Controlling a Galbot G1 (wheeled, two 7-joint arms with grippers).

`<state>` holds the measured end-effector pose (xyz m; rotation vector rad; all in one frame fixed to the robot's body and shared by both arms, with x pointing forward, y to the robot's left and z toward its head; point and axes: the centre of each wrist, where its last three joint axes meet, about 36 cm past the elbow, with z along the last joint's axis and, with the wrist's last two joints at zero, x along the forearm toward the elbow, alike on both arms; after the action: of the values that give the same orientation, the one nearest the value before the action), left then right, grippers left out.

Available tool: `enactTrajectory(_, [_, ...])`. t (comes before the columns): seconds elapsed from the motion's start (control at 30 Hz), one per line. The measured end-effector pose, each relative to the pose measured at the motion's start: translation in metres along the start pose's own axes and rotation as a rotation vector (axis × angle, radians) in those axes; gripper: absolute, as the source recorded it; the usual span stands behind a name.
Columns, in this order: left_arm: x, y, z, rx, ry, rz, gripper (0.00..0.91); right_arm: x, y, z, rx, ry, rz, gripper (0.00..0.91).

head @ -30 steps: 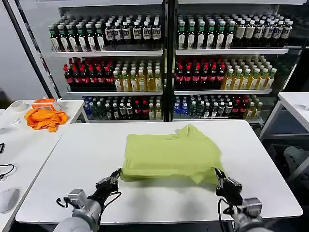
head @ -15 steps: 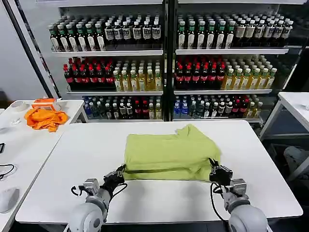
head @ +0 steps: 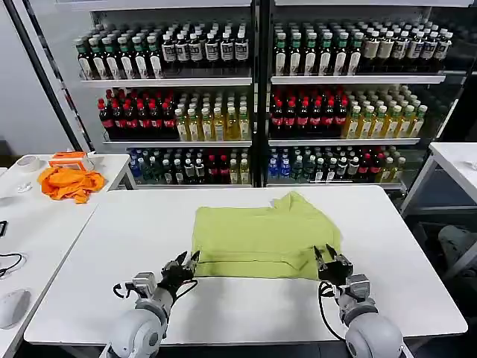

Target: Fold and organize the clothes.

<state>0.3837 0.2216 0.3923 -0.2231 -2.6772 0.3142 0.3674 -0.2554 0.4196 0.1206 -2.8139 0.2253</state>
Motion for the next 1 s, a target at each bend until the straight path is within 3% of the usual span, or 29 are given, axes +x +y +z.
enactTrajectory(0.63, [-0.006, -0.009, 0.02, -0.008, 0.036, -0.029, 0.907, 0.022, -0.011, 0.024, -0.042, 0.098, 0.087, 0.907])
enactTrajectory(0.67, [-0.007, -0.009, 0.022, -0.01, 0.042, -0.032, 0.877, 0.022, -0.011, 0.025, -0.046, 0.104, 0.089, 0.907])
enactTrajectory(0.73, [-0.008, -0.01, 0.024, -0.015, 0.049, -0.036, 0.202, 0.022, -0.011, 0.027, -0.052, 0.114, 0.088, 0.907])
enactTrajectory(0.77, [-0.009, -0.01, 0.025, -0.016, 0.051, -0.039, 0.071, 0.022, -0.01, 0.027, -0.055, 0.117, 0.088, 0.826])
enactTrajectory(0.83, [-0.01, -0.009, 0.026, -0.017, 0.056, -0.045, 0.04, 0.022, -0.009, 0.027, -0.061, 0.123, 0.087, 0.645])
enactTrajectory(0.9, [-0.01, -0.008, 0.027, -0.016, 0.059, -0.049, 0.03, 0.022, -0.009, 0.028, -0.066, 0.127, 0.088, 0.212])
enactTrajectory(0.97, [-0.01, -0.008, 0.028, -0.015, 0.064, -0.051, 0.02, 0.02, -0.009, 0.03, -0.071, 0.131, 0.093, 0.02])
enactTrajectory(1.0, [-0.01, -0.008, 0.028, -0.014, 0.067, -0.051, 0.02, 0.019, -0.009, 0.03, -0.074, 0.133, 0.094, 0.01])
